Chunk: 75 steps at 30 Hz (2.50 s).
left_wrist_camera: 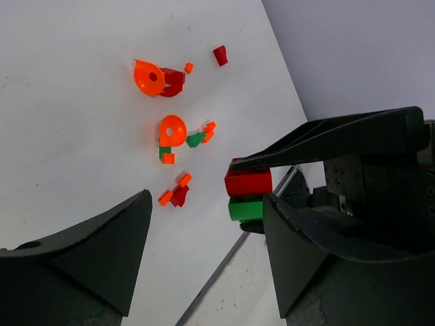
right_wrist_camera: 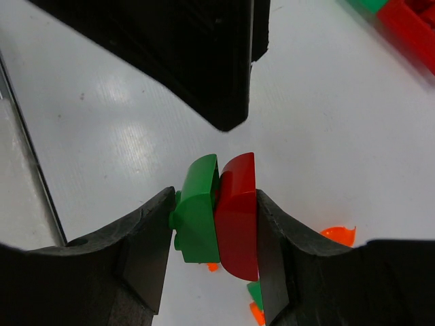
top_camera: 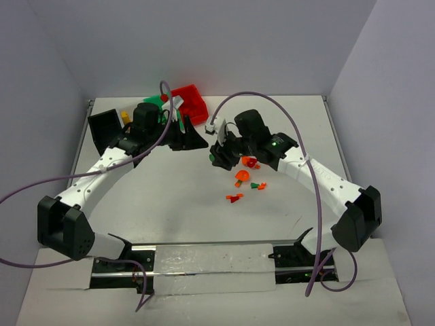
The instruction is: Sort the legos into containers by color
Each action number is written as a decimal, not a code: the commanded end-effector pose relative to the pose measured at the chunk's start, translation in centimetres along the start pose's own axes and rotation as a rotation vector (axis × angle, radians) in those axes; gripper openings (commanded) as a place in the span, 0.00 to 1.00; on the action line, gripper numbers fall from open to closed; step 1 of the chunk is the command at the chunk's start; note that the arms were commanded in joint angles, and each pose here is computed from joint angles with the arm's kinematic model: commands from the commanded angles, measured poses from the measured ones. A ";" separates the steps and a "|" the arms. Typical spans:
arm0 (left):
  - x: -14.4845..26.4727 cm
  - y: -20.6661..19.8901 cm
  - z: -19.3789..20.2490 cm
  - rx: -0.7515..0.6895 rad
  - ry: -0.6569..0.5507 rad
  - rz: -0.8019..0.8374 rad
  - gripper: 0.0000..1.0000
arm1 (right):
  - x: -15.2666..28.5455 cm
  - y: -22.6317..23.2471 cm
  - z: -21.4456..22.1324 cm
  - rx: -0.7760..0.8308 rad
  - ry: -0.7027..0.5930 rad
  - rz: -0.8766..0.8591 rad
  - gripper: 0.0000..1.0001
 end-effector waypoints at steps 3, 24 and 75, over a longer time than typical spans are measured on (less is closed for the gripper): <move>-0.2 -2.9 -1.1 -0.019 -0.018 0.093 0.75 | -0.4 -1.1 -3.8 -0.015 -0.077 0.120 0.44; -2.6 -2.4 3.1 0.015 0.162 0.151 0.69 | 0.2 -1.4 -5.6 -0.008 -0.100 0.200 0.44; 3.0 -2.9 2.1 -0.440 0.269 0.564 0.00 | 2.6 0.9 -1.5 -0.428 -0.167 -0.522 0.98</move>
Point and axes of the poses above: each gripper's point midway between its finger pads, its own x axis back along the fingers, its own y axis along the line the jaws close on, z = x × y, the point moved 7 cm from there along x, back along the fingers, and after that the axes turned 8 degrees about x, right-handed, at the moved point
